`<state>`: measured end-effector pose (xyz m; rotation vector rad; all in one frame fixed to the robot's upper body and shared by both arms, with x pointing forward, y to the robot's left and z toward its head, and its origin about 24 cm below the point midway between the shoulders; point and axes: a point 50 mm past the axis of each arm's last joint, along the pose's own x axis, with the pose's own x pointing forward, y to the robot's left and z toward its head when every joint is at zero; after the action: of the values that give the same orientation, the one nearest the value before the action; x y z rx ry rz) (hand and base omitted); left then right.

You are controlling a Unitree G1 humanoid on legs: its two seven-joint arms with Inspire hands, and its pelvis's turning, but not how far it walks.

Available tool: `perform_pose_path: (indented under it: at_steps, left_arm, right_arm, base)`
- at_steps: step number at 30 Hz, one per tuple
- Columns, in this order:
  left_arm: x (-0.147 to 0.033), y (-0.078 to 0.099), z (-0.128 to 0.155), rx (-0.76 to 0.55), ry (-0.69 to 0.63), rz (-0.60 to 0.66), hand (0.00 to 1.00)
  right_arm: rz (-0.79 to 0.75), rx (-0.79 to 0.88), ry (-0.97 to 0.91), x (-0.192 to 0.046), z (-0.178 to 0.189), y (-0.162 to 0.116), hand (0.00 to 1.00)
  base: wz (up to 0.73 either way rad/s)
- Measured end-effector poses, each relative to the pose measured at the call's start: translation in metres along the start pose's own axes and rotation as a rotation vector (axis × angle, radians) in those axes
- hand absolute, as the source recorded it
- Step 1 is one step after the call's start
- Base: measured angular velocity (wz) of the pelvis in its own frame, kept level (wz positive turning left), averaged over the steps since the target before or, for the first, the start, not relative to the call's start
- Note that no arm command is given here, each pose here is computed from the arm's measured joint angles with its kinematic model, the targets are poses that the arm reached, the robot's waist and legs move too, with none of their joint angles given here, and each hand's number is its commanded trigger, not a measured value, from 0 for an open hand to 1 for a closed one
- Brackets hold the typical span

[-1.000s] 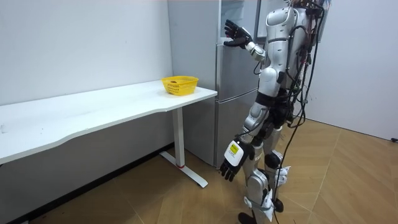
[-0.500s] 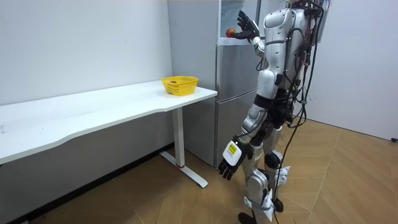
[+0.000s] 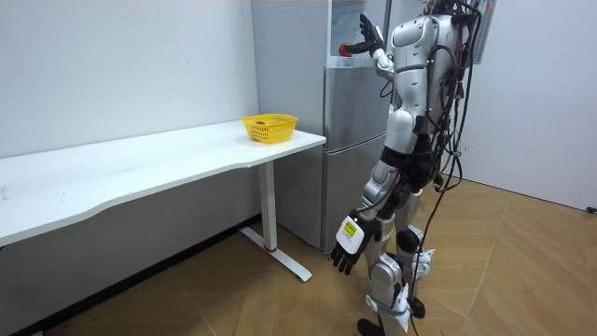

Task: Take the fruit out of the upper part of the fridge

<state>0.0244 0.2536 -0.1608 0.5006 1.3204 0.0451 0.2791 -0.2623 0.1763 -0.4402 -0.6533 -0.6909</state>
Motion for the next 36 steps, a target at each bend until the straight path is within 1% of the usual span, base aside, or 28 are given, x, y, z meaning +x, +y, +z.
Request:
perform_pose_path:
  at_steps: [3,7,14,16,18,23,25,29,31,36]
  left_arm:
    - [-0.001,0.0,0.001,-0.001,-0.007,-0.006,0.0]
    - [-0.001,0.0,0.001,0.007,-0.006,-0.008,0.0]
    - [-0.001,0.003,0.004,-0.007,-0.015,-0.01,0.0]
    - [-0.001,0.004,0.005,-0.012,-0.021,-0.004,0.0]
    - [-0.002,0.007,0.006,-0.012,-0.034,0.005,0.0]
    - [-0.003,0.011,0.0,-0.024,-0.015,0.018,0.0]
    - [-0.003,0.013,0.0,-0.021,-0.013,0.022,0.0]
    - [-0.002,0.022,0.002,-0.011,-0.02,0.042,0.0]
    - [-0.001,0.025,0.002,-0.007,-0.018,0.05,0.0]
    - [-0.001,0.026,0.0,-0.006,-0.008,0.047,0.0]
  right_arm:
    - [-0.009,-0.013,0.013,0.006,-0.002,0.0,0.0]
    - [-0.005,-0.032,0.032,0.007,-0.008,0.001,0.0]
    - [-0.003,-0.138,0.101,0.018,-0.031,-0.009,0.0]
    - [-0.02,-0.128,0.125,0.026,-0.034,-0.011,0.0]
    - [-0.046,-0.123,0.152,0.038,-0.036,-0.015,0.0]
    - [-0.064,-0.137,0.148,0.052,-0.033,-0.015,0.0]
    - [-0.065,-0.162,0.154,0.056,-0.036,-0.015,0.0]
    - [-0.038,-0.245,0.162,0.072,-0.04,-0.015,0.0]
    - [-0.023,-0.28,0.17,0.075,-0.043,-0.019,0.0]
    - [0.011,-0.284,0.189,0.076,-0.046,-0.017,0.0]
  base:
    - [0.09]
    - [0.05]
    - [0.05]
    - [0.06]
    - [0.0]
    - [0.03]
    - [0.11]
    - [0.1]
    - [0.15]
    - [0.05]
